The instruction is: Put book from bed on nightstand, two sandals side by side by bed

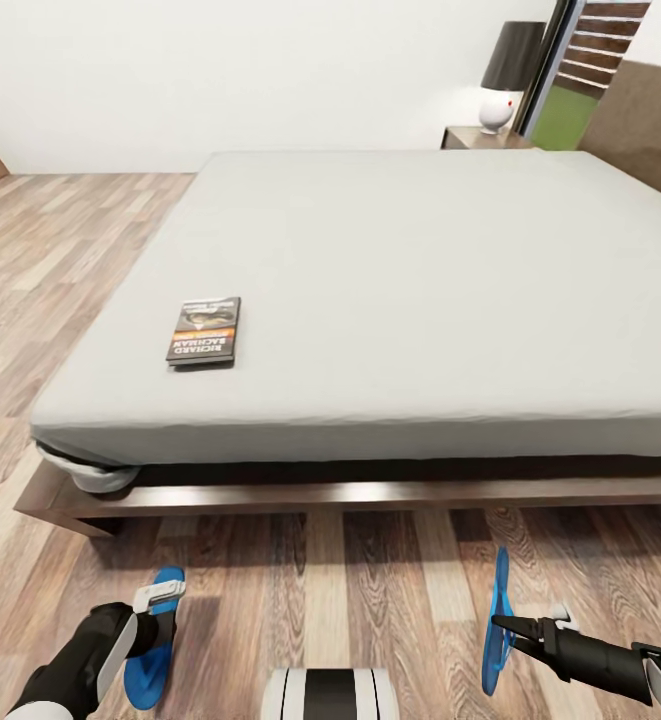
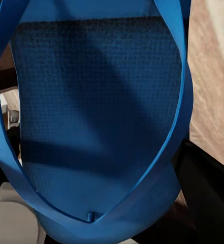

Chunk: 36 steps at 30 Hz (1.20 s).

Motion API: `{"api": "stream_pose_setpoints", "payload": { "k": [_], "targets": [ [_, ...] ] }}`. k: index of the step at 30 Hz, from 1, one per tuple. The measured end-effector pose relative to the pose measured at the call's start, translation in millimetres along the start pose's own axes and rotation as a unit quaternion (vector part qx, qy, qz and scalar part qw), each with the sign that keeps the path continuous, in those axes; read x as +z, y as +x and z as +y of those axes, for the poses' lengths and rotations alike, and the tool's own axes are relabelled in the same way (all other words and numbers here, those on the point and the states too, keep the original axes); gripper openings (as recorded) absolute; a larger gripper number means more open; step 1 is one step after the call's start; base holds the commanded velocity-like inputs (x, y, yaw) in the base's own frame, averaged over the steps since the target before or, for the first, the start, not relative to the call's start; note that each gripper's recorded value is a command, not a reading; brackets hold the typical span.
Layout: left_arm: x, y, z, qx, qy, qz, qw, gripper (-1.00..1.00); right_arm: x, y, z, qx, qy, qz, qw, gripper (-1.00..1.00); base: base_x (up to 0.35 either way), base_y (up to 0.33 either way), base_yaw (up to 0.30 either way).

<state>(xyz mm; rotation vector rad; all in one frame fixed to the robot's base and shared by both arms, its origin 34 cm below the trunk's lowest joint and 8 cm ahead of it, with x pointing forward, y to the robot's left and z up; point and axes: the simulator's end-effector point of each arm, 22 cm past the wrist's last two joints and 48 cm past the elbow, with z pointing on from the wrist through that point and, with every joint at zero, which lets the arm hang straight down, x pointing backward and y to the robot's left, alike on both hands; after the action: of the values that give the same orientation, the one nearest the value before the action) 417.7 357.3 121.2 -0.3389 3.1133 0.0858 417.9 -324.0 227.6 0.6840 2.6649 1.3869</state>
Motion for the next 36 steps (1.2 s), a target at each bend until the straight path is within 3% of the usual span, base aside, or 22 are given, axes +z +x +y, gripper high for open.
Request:
{"api": "stream_pose_setpoints", "payload": {
  "k": [36],
  "targets": [
    [43.5, 51, 9, 0.004, -0.014, 0.063, 0.9979, -1.00, 17.0, 27, -48, 0.050, 0.026, 0.032, 0.9979, -1.00, 0.000, 0.000, 0.000]
  ]
}}
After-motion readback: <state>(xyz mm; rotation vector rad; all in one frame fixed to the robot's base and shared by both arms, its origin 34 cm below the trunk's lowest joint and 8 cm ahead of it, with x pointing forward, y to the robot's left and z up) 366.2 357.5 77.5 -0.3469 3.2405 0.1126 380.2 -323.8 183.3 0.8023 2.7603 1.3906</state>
